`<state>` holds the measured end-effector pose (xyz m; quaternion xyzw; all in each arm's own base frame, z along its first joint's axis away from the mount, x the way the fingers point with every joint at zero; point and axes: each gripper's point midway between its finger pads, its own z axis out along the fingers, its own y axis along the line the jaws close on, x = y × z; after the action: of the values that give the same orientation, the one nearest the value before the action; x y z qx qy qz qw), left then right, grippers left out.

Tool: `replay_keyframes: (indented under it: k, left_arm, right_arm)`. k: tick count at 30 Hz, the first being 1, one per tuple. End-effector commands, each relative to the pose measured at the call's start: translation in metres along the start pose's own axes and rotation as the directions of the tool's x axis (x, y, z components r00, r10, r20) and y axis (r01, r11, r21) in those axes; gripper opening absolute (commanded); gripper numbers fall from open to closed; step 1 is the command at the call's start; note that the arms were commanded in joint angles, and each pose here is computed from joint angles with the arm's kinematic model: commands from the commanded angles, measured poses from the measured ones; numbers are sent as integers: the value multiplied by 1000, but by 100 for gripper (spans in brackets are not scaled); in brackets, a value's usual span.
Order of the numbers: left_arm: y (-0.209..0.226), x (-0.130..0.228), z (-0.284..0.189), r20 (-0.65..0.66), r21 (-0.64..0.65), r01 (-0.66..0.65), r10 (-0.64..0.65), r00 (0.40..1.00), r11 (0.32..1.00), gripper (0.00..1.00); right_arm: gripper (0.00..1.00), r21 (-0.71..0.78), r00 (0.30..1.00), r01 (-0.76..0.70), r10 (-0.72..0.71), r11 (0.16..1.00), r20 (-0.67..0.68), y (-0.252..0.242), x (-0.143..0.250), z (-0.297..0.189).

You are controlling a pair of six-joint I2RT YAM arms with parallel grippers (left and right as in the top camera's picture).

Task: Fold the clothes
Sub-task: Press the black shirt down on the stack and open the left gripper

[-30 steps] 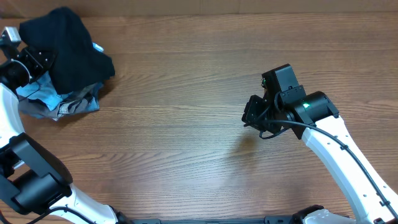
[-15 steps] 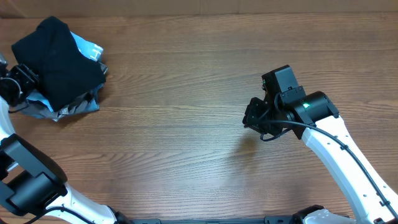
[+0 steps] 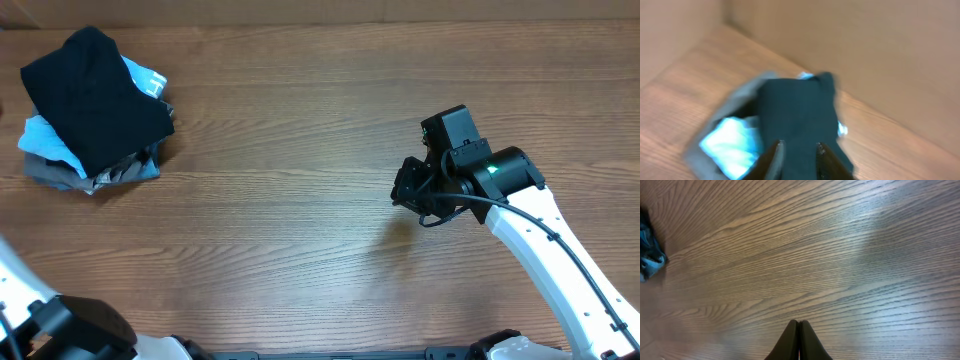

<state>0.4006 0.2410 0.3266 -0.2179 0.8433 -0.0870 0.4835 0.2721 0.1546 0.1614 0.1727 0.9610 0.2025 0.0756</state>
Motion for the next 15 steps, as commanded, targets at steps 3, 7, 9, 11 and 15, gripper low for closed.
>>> replay_keyframes:
  k: [3,7,9,11,15]
  left_arm:
    - [-19,58,81,-208,-11,-232,225,952,973,4]
    - [10,80,141,-246,-106,-191,160,956,976,7]
    - [33,90,164,-248,-169,-129,85,965,977,8]
    - [52,100,182,-247,-199,-95,44,968,975,15]
    - [70,130,211,-292,-185,-70,13,956,980,24]
  right_arm:
    - [4,6,1000,-3,3,1000,24,0,-5,-4]
    - [4,16,1000,-9,9,1000,3,-3,0,-4]
    - [4,32,1000,-14,15,999,-12,-7,4,-4]
    - [4,41,1000,-18,19,999,-21,-9,6,-5]
    - [4,49,998,-47,48,998,-33,-11,9,-5]
